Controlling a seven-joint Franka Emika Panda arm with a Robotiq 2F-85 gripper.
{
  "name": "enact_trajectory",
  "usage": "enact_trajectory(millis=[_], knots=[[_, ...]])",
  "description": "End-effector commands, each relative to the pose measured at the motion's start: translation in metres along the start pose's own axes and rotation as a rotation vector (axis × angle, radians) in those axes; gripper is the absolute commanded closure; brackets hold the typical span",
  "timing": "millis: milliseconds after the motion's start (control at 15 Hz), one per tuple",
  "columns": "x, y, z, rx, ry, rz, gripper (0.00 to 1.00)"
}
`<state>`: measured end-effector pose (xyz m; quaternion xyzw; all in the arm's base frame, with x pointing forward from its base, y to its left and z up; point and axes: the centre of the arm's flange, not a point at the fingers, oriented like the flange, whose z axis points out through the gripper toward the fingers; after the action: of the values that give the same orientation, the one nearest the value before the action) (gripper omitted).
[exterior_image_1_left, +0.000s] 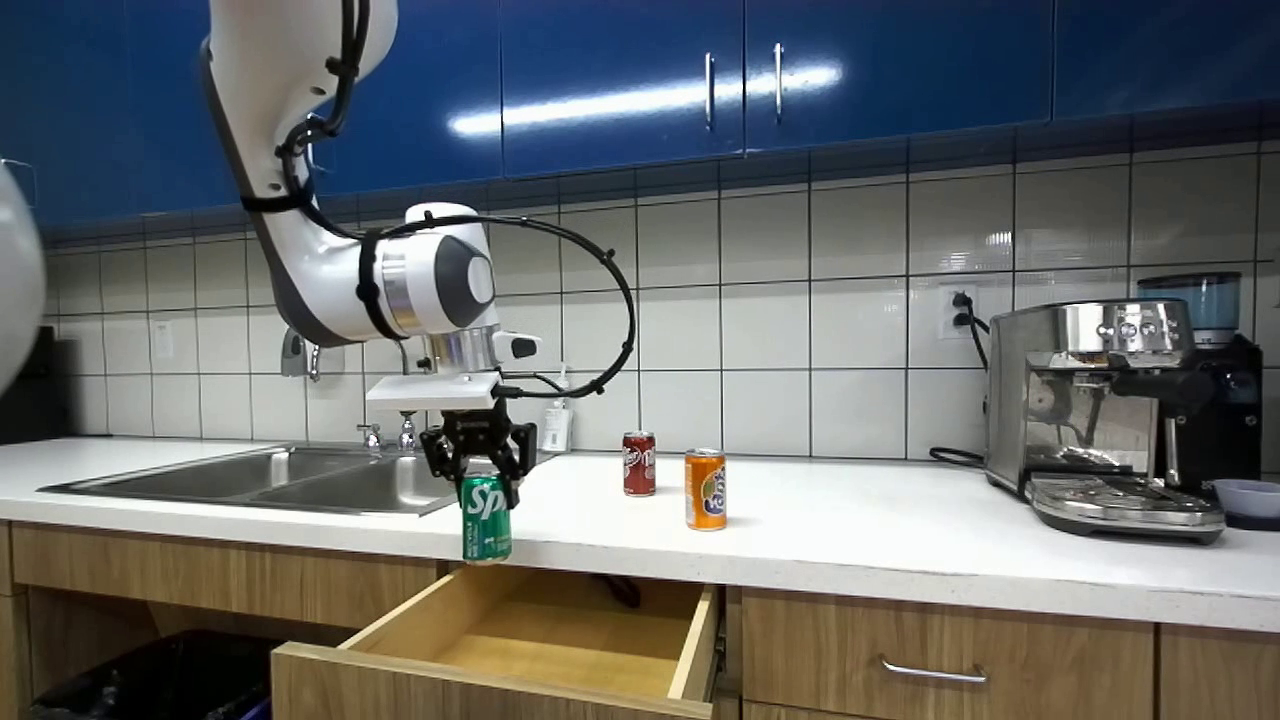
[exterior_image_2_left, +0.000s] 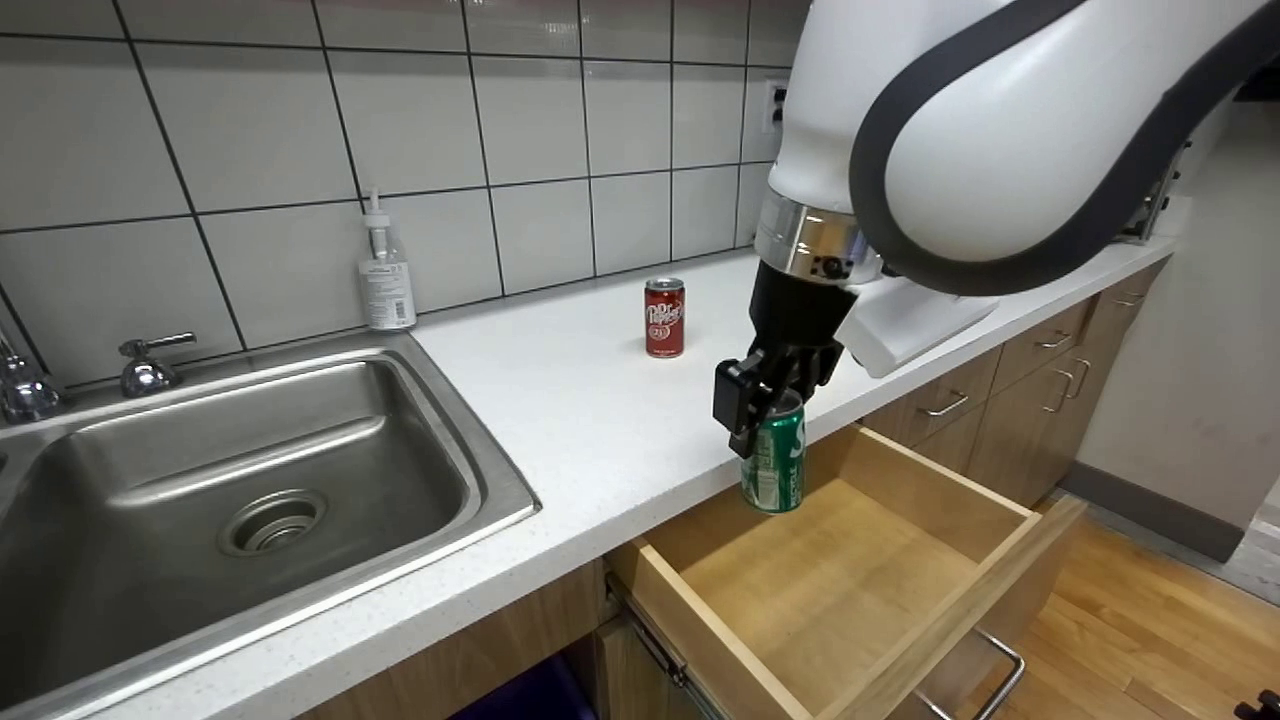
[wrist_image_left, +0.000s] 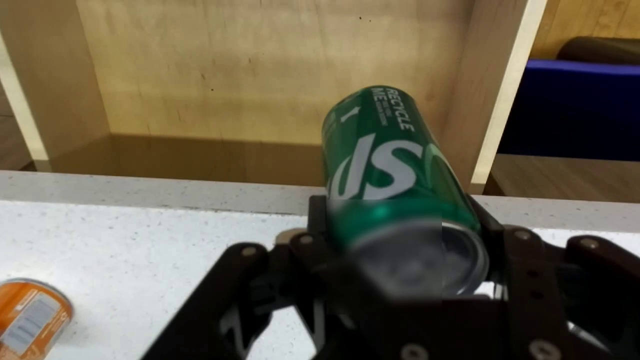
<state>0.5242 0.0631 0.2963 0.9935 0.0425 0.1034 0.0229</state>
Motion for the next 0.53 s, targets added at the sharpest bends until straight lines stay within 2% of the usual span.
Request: enact_trajectory(millis=[0,467], knots=[[-0.01,-0.006,0.0,0.018,0.019,0.003,0.62],[-0.013,-0.014,0.021,0.022,0.0,-0.001,0.62]])
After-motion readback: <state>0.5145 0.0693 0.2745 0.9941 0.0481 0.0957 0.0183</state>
